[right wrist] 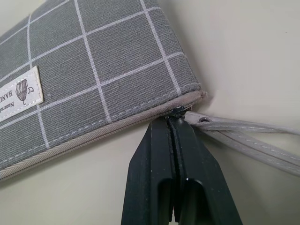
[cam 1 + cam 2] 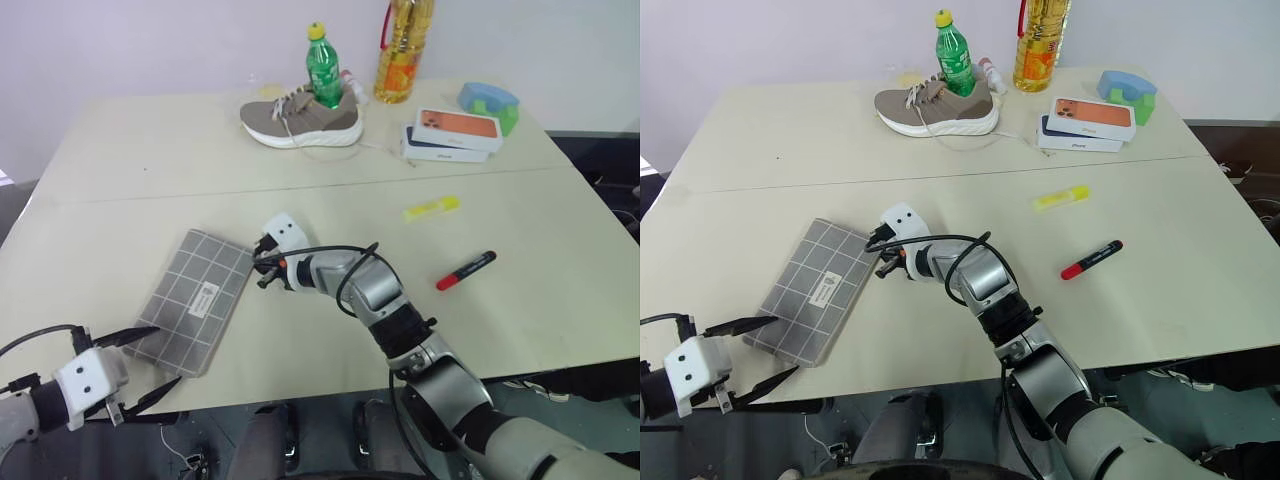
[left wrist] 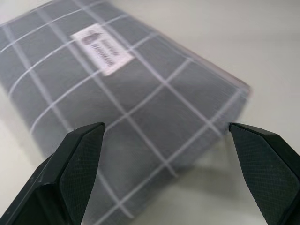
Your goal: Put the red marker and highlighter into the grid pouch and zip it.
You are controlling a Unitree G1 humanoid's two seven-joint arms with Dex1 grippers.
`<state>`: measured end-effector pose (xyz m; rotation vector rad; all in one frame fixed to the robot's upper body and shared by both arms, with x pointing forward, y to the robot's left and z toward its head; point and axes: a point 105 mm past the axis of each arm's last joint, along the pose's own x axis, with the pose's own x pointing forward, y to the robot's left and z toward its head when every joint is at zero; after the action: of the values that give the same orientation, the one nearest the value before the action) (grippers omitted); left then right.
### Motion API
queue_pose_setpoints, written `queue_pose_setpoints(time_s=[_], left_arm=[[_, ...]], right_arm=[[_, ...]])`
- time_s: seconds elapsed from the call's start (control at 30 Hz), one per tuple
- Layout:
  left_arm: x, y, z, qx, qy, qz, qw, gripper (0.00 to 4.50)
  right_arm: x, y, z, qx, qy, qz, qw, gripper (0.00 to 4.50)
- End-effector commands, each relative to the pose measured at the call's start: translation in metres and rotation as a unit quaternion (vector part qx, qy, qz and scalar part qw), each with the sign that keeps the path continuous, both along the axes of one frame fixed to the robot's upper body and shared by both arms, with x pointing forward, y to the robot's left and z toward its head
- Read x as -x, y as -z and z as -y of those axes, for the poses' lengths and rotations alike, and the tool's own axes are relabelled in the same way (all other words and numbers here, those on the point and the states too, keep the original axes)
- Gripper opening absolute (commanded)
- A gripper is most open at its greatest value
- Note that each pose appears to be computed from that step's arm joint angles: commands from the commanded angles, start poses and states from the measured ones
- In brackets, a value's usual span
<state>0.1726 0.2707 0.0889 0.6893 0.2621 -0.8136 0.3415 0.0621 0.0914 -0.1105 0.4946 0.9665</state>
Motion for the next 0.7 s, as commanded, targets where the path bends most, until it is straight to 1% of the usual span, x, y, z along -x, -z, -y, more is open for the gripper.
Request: queue_pose_setpoints(time_s=[0.03,0.1,0.13,0.17,0.3,0.4,0.47,0.53,0.67,0.7], left_arm=[[0.000,0.000,0.001,-0.011,0.010,0.011,1.000,4.50],[0.000,0.001,0.003,-0.008,0.011,0.013,1.000,4.50],[0.000,0.001,0.004,-0.008,0.011,0.012,1.000,4.50],[0.001,0.001,0.004,-0.007,0.010,0.012,1.000,4.50],[0.001,0.000,0.006,-0.007,0.010,0.013,1.000,4.50],[0.001,0.000,0.008,-0.009,0.011,0.016,1.000,4.50],[0.000,-0.001,0.009,-0.008,0.009,0.019,1.000,4.50],[-0.001,-0.001,0.010,-0.007,0.008,0.021,1.000,4.50],[0.000,-0.002,0.012,-0.006,0.007,0.021,1.000,4.50],[-0.001,-0.002,0.012,-0.007,0.006,0.024,1.000,4.50]], right_arm=[[0.001,-0.005,-0.002,-0.012,-0.003,0.014,1.000,0.06],[0.001,-0.016,-0.001,-0.041,-0.009,0.027,0.999,0.06],[0.003,-0.022,0.001,-0.050,-0.020,0.045,0.998,0.06],[0.006,-0.024,0.004,-0.046,-0.035,0.062,0.996,0.06],[0.029,-0.027,0.007,-0.019,-0.119,0.118,0.986,0.06],[0.044,-0.038,0.000,-0.043,-0.159,0.142,0.976,0.06],[0.043,-0.045,-0.008,-0.063,-0.156,0.149,0.974,0.06],[0.039,-0.047,-0.016,-0.063,-0.148,0.161,0.974,0.06],[0.028,-0.037,-0.028,-0.042,-0.122,0.155,0.979,0.06],[0.021,-0.029,-0.032,-0.030,-0.100,0.141,0.984,0.06]])
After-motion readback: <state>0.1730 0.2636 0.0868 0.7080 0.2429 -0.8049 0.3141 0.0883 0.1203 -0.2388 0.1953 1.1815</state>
